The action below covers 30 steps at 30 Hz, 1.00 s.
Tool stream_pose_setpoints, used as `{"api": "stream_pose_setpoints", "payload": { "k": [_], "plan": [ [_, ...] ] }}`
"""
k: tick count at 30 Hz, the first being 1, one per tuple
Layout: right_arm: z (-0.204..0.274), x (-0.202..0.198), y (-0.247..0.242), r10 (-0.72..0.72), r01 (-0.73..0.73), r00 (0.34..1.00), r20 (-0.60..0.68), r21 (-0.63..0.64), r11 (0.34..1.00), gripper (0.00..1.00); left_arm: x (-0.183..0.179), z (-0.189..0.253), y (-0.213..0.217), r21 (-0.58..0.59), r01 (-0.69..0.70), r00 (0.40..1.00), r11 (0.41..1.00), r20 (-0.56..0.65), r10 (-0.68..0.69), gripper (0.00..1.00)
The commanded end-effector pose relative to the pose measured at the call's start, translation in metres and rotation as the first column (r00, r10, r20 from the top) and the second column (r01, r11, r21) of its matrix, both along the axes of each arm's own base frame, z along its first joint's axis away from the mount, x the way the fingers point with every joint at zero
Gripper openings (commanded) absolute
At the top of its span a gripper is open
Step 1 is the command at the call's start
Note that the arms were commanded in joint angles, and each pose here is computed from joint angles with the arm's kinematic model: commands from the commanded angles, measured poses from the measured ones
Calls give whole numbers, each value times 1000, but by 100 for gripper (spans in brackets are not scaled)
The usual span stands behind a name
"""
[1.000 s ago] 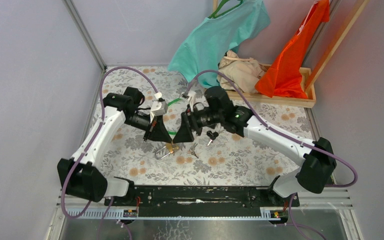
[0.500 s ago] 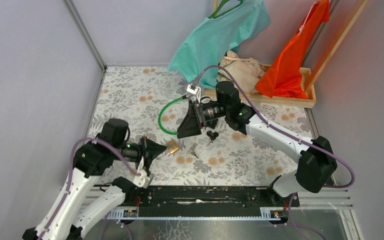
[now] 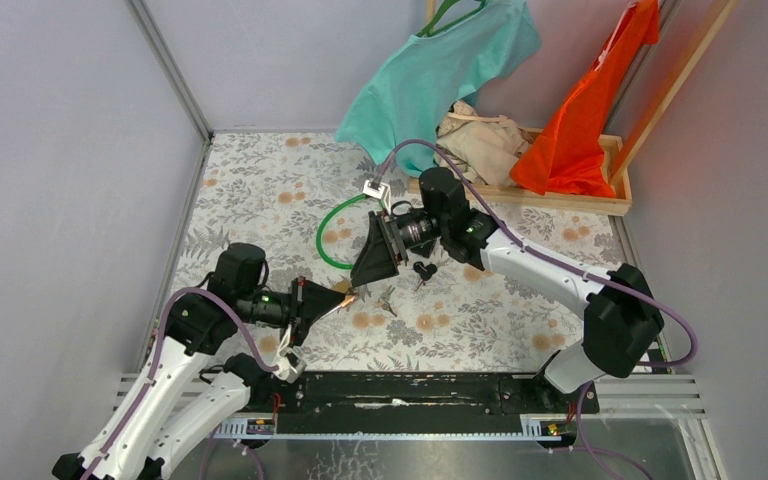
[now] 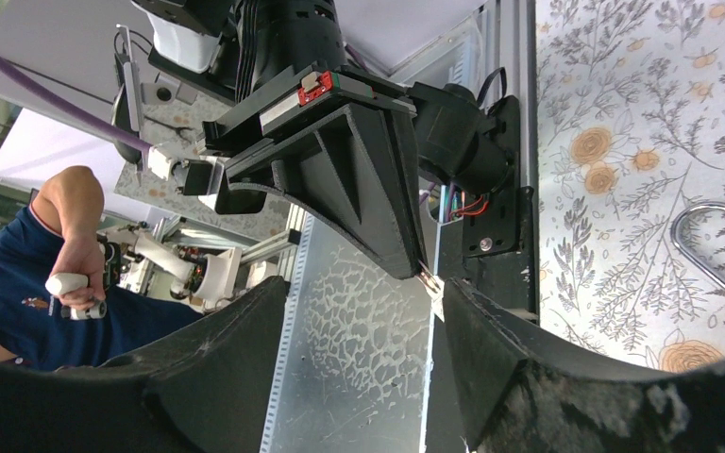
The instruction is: Unlock with the key
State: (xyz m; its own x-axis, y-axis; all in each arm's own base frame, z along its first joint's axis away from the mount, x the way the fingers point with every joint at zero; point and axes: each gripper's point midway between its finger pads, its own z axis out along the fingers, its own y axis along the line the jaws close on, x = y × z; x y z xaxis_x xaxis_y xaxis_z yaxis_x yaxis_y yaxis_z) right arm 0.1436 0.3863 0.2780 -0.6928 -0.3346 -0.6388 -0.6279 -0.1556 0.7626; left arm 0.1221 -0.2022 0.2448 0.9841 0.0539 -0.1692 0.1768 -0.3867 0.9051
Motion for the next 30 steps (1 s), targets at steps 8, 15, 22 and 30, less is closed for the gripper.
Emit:
{"api": "stream_pose_setpoints", "payload": {
  "k": [8, 15, 22, 30],
  "plan": [
    [-1, -5, 6, 101, -100, 995, -9, 57, 993, 52, -12, 48, -20, -51, 307, 784, 950, 580, -223, 0],
    [12, -14, -10, 111, -100, 992, -68, 144, 984, 27, -1, 45, -21, -33, 277, 769, 960, 607, -201, 0],
    [27, -10, -25, 111, -78, 981, -162, 199, 977, 7, 10, 43, -25, -31, 266, 745, 963, 642, -185, 0],
    [23, 5, -28, 66, -25, 969, -240, 167, 986, 0, 29, 41, -25, -17, 208, 694, 978, 707, -135, 0]
  ]
}}
